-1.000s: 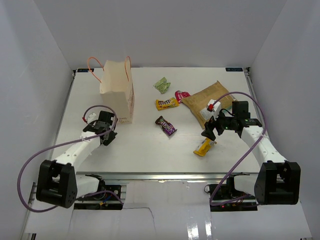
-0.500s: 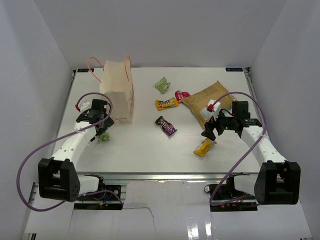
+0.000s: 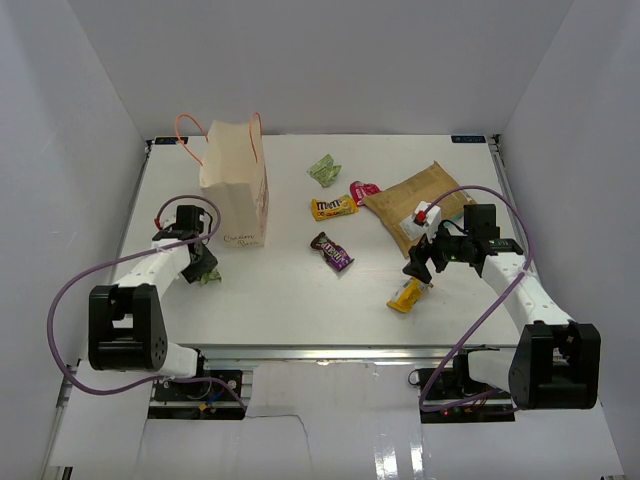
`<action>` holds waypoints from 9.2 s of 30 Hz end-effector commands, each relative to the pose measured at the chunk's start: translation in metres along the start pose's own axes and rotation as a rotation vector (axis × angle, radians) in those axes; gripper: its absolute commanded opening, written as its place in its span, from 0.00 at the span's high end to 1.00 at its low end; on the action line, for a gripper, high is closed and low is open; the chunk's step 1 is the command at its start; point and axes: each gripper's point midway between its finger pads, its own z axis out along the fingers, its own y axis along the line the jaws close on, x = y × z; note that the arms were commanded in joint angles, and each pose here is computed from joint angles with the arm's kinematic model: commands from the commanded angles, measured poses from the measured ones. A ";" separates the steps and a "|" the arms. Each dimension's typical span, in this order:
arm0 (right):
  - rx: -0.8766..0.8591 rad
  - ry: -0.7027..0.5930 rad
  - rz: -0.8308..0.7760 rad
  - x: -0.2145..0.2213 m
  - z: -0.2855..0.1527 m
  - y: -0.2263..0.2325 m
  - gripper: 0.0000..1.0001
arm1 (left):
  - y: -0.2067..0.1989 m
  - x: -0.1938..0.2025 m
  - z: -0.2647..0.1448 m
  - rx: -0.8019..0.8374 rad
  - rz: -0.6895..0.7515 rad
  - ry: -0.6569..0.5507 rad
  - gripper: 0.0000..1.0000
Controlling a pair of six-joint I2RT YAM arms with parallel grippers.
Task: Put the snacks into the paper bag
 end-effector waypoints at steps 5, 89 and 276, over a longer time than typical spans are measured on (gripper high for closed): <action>-0.009 -0.023 -0.020 -0.008 -0.002 0.001 0.10 | -0.006 -0.010 -0.013 0.075 -0.002 -0.061 0.74; -0.578 0.000 -0.625 -0.071 0.027 0.101 0.91 | -0.070 -0.034 -0.272 1.025 0.144 -0.539 0.09; 0.359 -0.132 1.363 0.034 0.048 -0.123 0.10 | -0.245 0.034 -0.315 1.440 0.254 -0.187 0.02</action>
